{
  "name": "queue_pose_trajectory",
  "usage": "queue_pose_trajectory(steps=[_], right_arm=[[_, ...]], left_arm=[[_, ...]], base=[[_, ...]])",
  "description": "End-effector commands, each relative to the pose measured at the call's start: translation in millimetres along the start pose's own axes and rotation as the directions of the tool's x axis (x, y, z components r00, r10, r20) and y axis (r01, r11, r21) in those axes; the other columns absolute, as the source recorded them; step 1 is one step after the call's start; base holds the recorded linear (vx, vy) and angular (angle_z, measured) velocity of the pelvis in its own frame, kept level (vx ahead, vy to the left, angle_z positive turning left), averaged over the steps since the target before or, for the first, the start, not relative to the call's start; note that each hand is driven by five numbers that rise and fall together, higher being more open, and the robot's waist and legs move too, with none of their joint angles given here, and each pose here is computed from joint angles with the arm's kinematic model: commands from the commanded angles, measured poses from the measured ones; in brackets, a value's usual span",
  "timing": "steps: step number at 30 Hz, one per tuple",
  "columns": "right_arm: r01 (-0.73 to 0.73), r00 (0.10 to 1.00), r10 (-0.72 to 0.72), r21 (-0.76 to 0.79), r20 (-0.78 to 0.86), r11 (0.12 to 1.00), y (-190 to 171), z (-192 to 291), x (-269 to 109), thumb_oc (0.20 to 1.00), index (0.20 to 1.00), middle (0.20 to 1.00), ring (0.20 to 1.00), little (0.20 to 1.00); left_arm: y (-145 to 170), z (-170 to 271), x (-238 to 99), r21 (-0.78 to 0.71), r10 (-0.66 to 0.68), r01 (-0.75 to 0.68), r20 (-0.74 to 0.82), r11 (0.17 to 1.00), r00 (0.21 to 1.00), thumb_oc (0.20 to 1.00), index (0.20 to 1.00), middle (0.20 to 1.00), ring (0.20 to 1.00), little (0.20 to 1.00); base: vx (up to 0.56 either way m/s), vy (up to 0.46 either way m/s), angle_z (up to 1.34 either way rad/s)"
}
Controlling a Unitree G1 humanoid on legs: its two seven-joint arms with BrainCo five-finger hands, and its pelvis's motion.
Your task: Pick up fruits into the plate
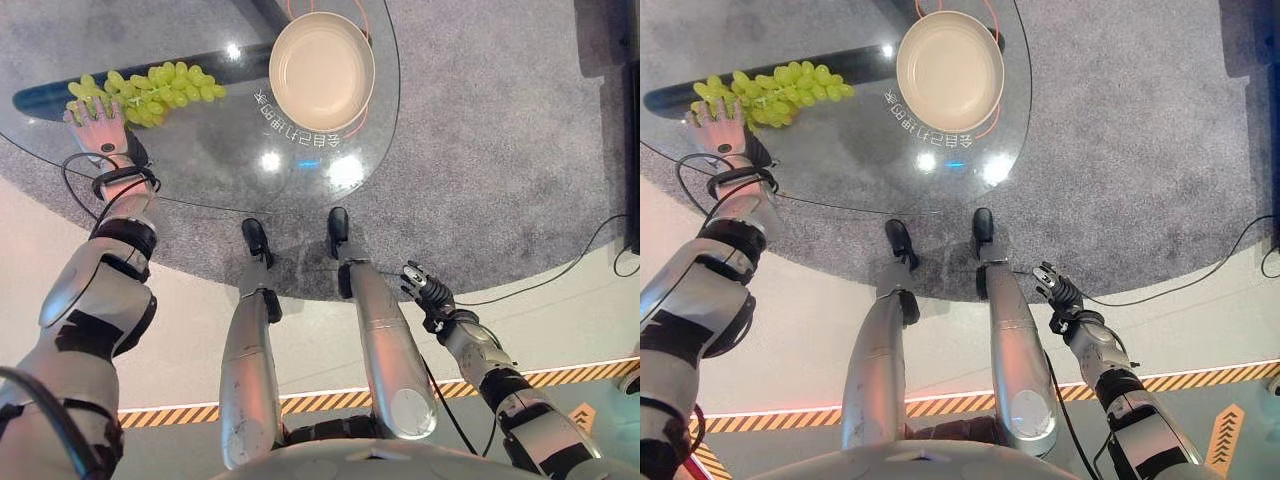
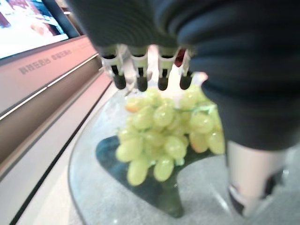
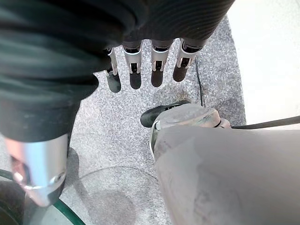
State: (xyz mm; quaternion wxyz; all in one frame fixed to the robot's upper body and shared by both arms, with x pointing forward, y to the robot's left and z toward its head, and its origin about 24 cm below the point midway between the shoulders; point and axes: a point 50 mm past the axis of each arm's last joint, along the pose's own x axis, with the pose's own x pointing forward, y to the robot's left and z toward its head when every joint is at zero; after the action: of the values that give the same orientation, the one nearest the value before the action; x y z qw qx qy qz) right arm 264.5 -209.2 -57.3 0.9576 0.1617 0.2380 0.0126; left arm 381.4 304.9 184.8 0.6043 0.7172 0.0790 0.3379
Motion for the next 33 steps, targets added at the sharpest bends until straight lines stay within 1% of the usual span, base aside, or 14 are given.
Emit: queue_pose_trajectory(steps=[1, 9, 10, 13, 19, 22, 28, 29, 33], right_arm=[[0.015, 0.999, -0.013, 0.056, -0.032, 0.998, -7.8, -26.2, -18.1, 1.0, 1.0, 1.0, 1.0, 1.0], [0.003, 1.0, -0.002, 0.062, -0.023, 0.998, -6.5, -27.1, -19.9, 1.0, 1.0, 1.0, 1.0, 1.0], [-0.005, 1.0, 0.007, 0.065, -0.026, 0.998, -5.8, -29.7, -20.9, 1.0, 1.0, 1.0, 1.0, 1.0], [-0.011, 1.0, 0.012, 0.07, -0.024, 0.997, -4.0, -30.7, -21.2, 1.0, 1.0, 1.0, 1.0, 1.0], [-0.018, 1.0, 0.018, 0.082, 0.0, 0.996, -5.4, -26.9, -22.0, 1.0, 1.0, 1.0, 1.0, 1.0], [-0.029, 1.0, 0.027, 0.087, 0.015, 0.996, -4.3, -25.2, -23.3, 1.0, 1.0, 1.0, 1.0, 1.0], [-0.037, 0.999, 0.036, 0.091, 0.014, 0.995, -3.6, -28.3, -26.3, 1.0, 1.0, 1.0, 1.0, 1.0], [-0.045, 0.999, 0.043, 0.093, 0.021, 0.995, -1.9, -27.3, -26.0, 1.0, 1.0, 1.0, 1.0, 1.0], [-0.048, 0.999, 0.046, 0.096, 0.026, 0.994, -0.6, -25.6, -25.4, 1.0, 1.0, 1.0, 1.0, 1.0]], left_arm=[[11.3, -30.8, 11.6, 0.033, 0.035, -0.031, -0.133, 0.999, 0.99, 1.0, 1.0, 1.0, 1.0, 1.0], [22.9, -24.9, 15.6, -0.012, 0.075, -0.077, -0.15, 0.997, 0.986, 1.0, 1.0, 1.0, 1.0, 1.0], [31.0, -22.8, 18.9, -0.028, 0.102, -0.108, -0.156, 0.994, 0.982, 1.0, 1.0, 1.0, 1.0, 1.0], [36.4, -21.4, 20.9, -0.029, 0.116, -0.123, -0.163, 0.992, 0.98, 1.0, 1.0, 1.0, 1.0, 1.0], [41.5, -21.6, 26.2, -0.07, 0.075, -0.087, -0.154, 0.994, 0.985, 1.0, 1.0, 1.0, 1.0, 1.0], [45.3, -23.2, 28.5, -0.079, 0.075, -0.089, -0.164, 0.993, 0.984, 1.0, 1.0, 1.0, 1.0, 1.0], [45.8, -22.9, 29.6, -0.06, 0.055, -0.065, -0.152, 0.996, 0.987, 1.0, 1.0, 1.0, 1.0, 1.0], [44.0, -21.6, 29.6, -0.072, 0.043, -0.053, -0.134, 0.996, 0.99, 0.2, 0.2, 0.2, 0.2, 0.2], [42.1, -17.2, 28.9, -0.073, 0.01, -0.018, -0.118, 0.997, 0.993, 0.2, 0.2, 0.2, 0.2, 0.2]], base=[[0.04, -0.019, -0.04], [0.03, -0.011, -0.02], [0.06, -0.041, -0.02], [0.03, -0.024, 0.0], [0.01, 0.001, 0.0], [0.03, 0.01, 0.0], [0.03, 0.008, 0.0], [0.0, 0.0, 0.0], [0.0, 0.0, 0.0]])
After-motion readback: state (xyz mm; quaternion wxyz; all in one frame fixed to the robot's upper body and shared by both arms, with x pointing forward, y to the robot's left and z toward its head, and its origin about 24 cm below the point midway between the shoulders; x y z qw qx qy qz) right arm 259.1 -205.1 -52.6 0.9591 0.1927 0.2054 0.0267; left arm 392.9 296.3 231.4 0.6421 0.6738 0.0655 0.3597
